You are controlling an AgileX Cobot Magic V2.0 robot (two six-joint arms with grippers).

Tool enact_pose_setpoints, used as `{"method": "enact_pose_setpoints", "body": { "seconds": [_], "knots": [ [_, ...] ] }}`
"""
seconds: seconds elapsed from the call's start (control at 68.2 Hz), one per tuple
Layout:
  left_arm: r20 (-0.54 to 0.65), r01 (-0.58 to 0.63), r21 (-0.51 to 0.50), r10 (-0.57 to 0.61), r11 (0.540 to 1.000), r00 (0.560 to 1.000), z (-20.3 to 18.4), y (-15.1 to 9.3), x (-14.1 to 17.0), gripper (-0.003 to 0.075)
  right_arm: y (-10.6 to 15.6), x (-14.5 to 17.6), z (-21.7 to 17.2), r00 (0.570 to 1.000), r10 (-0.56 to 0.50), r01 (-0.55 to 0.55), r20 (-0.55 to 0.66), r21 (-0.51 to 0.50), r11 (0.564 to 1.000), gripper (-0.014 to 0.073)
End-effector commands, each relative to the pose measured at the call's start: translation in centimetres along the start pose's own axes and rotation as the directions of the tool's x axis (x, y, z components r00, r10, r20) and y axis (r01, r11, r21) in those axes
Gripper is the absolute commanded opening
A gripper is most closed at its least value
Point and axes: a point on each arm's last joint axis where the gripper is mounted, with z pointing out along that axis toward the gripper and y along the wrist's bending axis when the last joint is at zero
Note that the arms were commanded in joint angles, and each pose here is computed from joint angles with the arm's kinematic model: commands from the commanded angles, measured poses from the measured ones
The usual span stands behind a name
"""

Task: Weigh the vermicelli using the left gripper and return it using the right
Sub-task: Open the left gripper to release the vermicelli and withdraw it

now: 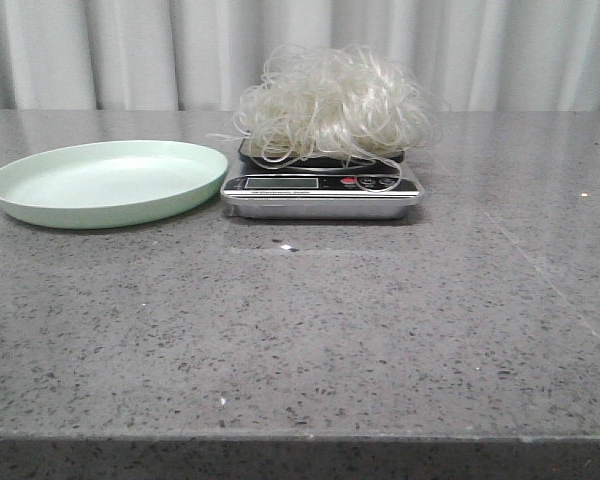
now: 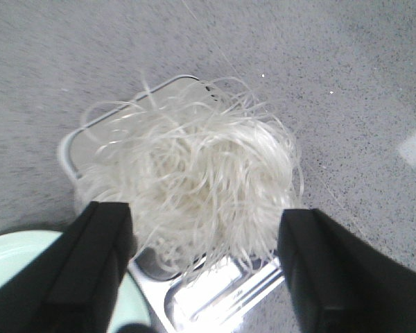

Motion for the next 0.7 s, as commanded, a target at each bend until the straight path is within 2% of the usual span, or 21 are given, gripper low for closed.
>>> {"method": "enact_pose_setpoints", "body": {
  "seconds": [0.0, 0.147, 0.323, 0.367, 0.411, 0.513, 0.587, 0.689],
  "knots": [
    [0.213, -0.038, -0.003, 0.038, 0.999, 0.976, -6.4, -1.5, 0.0, 0.0440, 0.1, -1.1, -0.2, 0.994, -0.012, 0.012, 0.108, -0.003, 1.000, 0.0158],
    [0.350, -0.043, -0.026, 0.050, 0.999, 0.936, -9.9, -1.9, 2.9, 0.0391, 0.1, -1.1, -0.2, 0.994, -0.012, 0.012, 0.108, -0.003, 1.000, 0.0158],
    [0.455, -0.029, -0.049, 0.048, 0.998, 0.889, -12.5, -2.0, 8.3, 0.0337, 0.1, -1.1, -0.2, 0.994, -0.012, 0.012, 0.108, -0.003, 1.000, 0.0158],
    [0.507, -0.024, -0.055, 0.049, 0.998, 0.861, -13.6, -2.1, 10.1, 0.0321, 0.1, -1.1, -0.2, 0.994, -0.012, 0.012, 0.108, -0.003, 1.000, 0.0158],
    [0.518, -0.019, -0.058, 0.047, 0.998, 0.854, -13.6, -2.1, 11.3, 0.0312, 0.1, -1.1, -0.2, 0.994, -0.012, 0.012, 0.108, -0.003, 1.000, 0.0158],
    [0.591, -0.012, -0.065, 0.048, 0.998, 0.805, -15.2, -2.2, 15.3, 0.0283, 0.1, -1.1, -0.2, 0.994, -0.012, 0.012, 0.108, -0.003, 1.000, 0.0158],
    [0.617, -0.011, -0.075, 0.055, 0.997, 0.785, -15.5, -2.1, 17.8, 0.0268, 0.1, -1.1, -0.2, 0.994, -0.012, 0.012, 0.108, -0.003, 1.000, 0.0158],
    [0.686, -0.014, -0.097, 0.077, 0.995, 0.723, -16.5, -2.0, 21.6, 0.0247, 0.1, -1.1, -0.2, 0.994, -0.012, 0.012, 0.108, -0.003, 1.000, 0.0158]
  ]
}}
